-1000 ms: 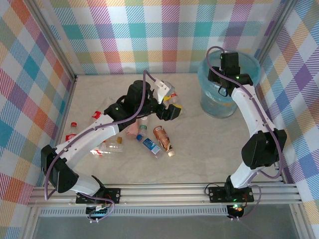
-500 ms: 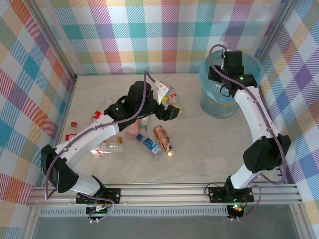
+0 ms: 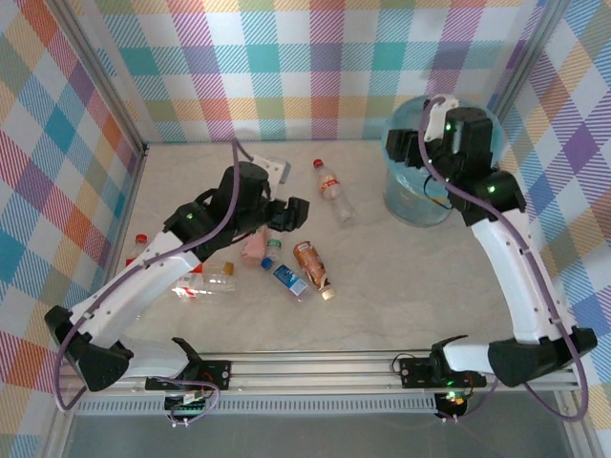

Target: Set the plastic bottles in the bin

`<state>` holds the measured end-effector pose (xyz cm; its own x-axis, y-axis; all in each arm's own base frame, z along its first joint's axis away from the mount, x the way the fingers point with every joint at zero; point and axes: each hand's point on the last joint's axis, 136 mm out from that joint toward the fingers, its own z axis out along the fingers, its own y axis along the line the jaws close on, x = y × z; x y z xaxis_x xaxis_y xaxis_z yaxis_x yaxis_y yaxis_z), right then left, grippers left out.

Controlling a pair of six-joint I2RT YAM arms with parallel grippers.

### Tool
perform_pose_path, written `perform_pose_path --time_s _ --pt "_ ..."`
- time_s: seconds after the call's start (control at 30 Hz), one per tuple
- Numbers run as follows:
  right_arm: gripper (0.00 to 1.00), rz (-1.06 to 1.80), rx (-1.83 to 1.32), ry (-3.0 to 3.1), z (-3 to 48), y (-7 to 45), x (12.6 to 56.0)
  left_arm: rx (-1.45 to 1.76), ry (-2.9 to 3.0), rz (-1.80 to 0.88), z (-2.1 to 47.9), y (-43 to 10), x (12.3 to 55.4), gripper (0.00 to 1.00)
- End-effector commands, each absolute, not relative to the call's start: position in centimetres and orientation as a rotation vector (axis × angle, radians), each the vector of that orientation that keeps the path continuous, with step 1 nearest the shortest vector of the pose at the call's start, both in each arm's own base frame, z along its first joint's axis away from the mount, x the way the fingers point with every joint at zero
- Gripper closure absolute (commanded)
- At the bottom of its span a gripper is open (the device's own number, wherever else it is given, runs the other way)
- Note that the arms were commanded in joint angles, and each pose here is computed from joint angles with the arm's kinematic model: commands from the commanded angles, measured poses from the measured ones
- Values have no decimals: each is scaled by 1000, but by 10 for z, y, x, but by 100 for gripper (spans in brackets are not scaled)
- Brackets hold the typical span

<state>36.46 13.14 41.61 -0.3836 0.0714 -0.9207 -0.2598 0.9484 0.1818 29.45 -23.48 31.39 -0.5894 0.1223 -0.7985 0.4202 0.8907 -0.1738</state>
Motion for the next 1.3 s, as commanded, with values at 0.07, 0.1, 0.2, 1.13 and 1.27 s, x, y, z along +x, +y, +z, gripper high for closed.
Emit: perform_pose_path --time_s 0.07,0.1,0.2,1.13,1.27 --pt "27 582 -352 1920 394 207 336 109 2443 -271 257 -167 260 19" --pt "27 606 -389 1929 387 220 331 59 2477 -253 249 -156 253 19" --pt "27 670 -473 1973 364 252 319 -95 2546 -208 228 -120 228 19" --pt "26 874 -695 2206 254 325 259 -1539 2356 -451 87 -36 197 13" --pt "25 860 -709 2213 251 325 259 -1551 2358 -441 80 -36 206 13"
